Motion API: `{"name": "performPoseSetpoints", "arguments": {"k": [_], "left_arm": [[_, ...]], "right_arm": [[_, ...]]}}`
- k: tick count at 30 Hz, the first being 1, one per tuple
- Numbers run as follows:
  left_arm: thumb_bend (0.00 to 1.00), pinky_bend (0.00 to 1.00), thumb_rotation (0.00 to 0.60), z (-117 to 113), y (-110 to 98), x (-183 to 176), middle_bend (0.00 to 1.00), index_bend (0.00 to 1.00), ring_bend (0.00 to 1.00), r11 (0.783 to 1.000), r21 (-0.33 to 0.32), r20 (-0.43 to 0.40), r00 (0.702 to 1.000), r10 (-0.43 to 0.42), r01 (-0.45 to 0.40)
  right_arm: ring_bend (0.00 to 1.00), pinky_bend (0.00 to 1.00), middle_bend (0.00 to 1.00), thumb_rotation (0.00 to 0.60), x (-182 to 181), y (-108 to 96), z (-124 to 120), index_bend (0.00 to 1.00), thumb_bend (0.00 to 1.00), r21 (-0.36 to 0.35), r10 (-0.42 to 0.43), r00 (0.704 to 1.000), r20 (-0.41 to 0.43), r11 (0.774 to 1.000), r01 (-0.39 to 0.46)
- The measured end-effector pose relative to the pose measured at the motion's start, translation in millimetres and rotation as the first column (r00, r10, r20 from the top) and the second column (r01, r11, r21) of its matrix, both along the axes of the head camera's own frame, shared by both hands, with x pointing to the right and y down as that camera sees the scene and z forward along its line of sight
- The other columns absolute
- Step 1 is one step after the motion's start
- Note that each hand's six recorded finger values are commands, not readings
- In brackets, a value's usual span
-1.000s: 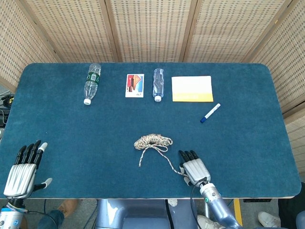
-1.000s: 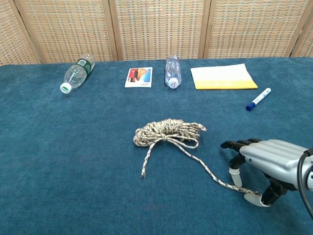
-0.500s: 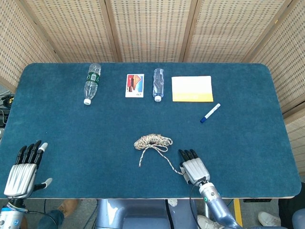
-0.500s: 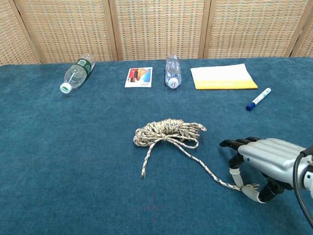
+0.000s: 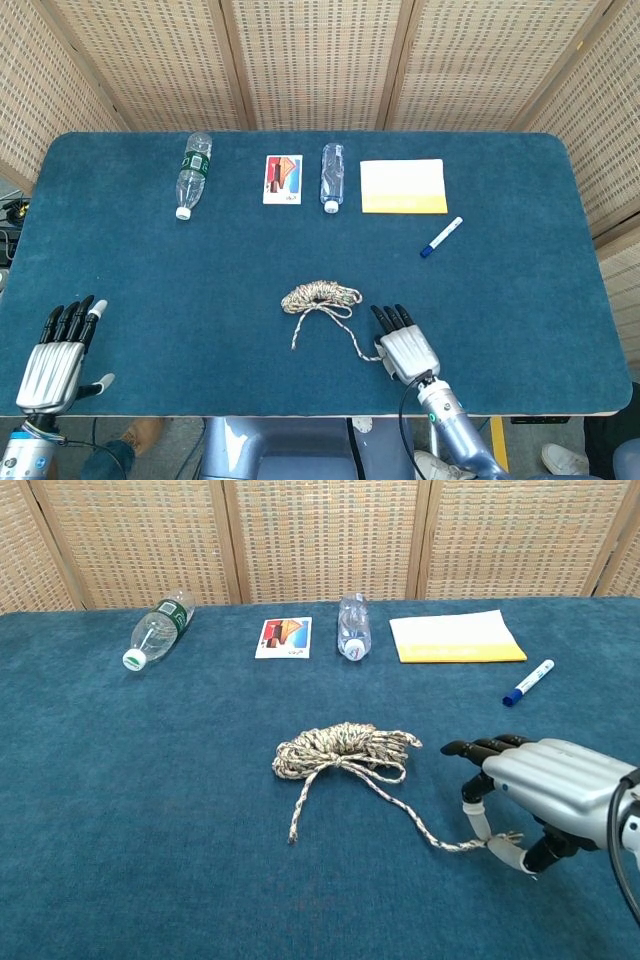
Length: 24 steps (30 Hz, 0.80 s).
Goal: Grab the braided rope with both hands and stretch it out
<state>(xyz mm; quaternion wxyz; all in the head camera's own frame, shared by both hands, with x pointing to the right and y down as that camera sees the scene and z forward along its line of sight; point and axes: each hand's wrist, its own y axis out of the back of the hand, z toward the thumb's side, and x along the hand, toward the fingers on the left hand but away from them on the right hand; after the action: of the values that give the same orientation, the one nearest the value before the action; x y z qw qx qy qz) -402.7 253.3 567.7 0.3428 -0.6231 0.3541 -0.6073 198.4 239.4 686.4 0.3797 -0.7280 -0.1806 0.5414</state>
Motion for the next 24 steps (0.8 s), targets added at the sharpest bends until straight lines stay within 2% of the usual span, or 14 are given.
{"name": "performPoseSetpoints", "arguments": {"k": [4,8,12,15,16,19,20,24], "left_arm": [[0.03,0.00,0.600,3.3,-4.5,4.6,0.00,0.00,0.00,1.000,0.004,-0.008,1.000,0.021,-0.021],[0.12,0.00,0.600,8.3,-19.7,20.0,0.00,0.03,0.00,0.992,0.036,-0.021,0.993,0.120,-0.119],[0.16,0.00,0.600,16.0,-40.3,45.3,0.00,0.19,0.00,0.963,0.086,-0.026,0.966,0.257,-0.254],[0.19,0.00,0.600,23.0,-50.2,64.7,0.00,0.24,0.00,0.933,0.105,-0.034,0.937,0.349,-0.344],[0.19,0.00,0.600,25.5,-53.2,71.7,0.00,0.26,0.00,0.918,0.114,-0.035,0.922,0.385,-0.379],[0.21,0.00,0.600,34.5,-61.6,95.1,0.00,0.31,0.00,0.848,0.149,-0.023,0.855,0.518,-0.509],[0.21,0.00,0.600,38.2,-64.0,104.2,0.00,0.33,0.00,0.813,0.165,-0.017,0.822,0.569,-0.559],[0.22,0.00,0.600,51.9,-69.7,129.5,0.00,0.38,0.00,0.700,0.205,0.000,0.715,0.699,-0.684]], "right_arm": [[0.00,0.00,0.00,0.600,2.9,-2.6,-1.4,0.61,0.43,0.030,-0.013,1.000,-0.009,0.999,0.013],[0.00,0.00,0.00,0.600,4.3,-2.0,-1.9,0.61,0.43,0.041,-0.029,0.999,-0.023,0.999,0.030],[0.00,0.00,0.00,0.600,3.0,-2.5,-3.1,0.62,0.43,0.046,-0.030,0.999,-0.024,0.998,0.031],[0.00,0.00,0.00,0.600,1.6,-2.9,-3.5,0.62,0.43,0.046,-0.030,0.999,-0.023,0.998,0.031],[0.00,0.00,0.00,0.600,1.3,-2.9,-3.5,0.62,0.43,0.046,-0.030,0.999,-0.024,0.998,0.031],[0.00,0.00,0.00,0.600,0.6,-2.9,-3.0,0.62,0.43,0.045,-0.034,0.999,-0.030,0.998,0.035],[0.00,0.00,0.00,0.600,0.6,-2.9,-2.6,0.62,0.43,0.045,-0.034,0.999,-0.032,0.998,0.035],[0.00,0.00,0.00,0.600,1.2,-2.7,-0.6,0.62,0.43,0.037,-0.035,0.998,-0.043,0.999,0.037]]}}
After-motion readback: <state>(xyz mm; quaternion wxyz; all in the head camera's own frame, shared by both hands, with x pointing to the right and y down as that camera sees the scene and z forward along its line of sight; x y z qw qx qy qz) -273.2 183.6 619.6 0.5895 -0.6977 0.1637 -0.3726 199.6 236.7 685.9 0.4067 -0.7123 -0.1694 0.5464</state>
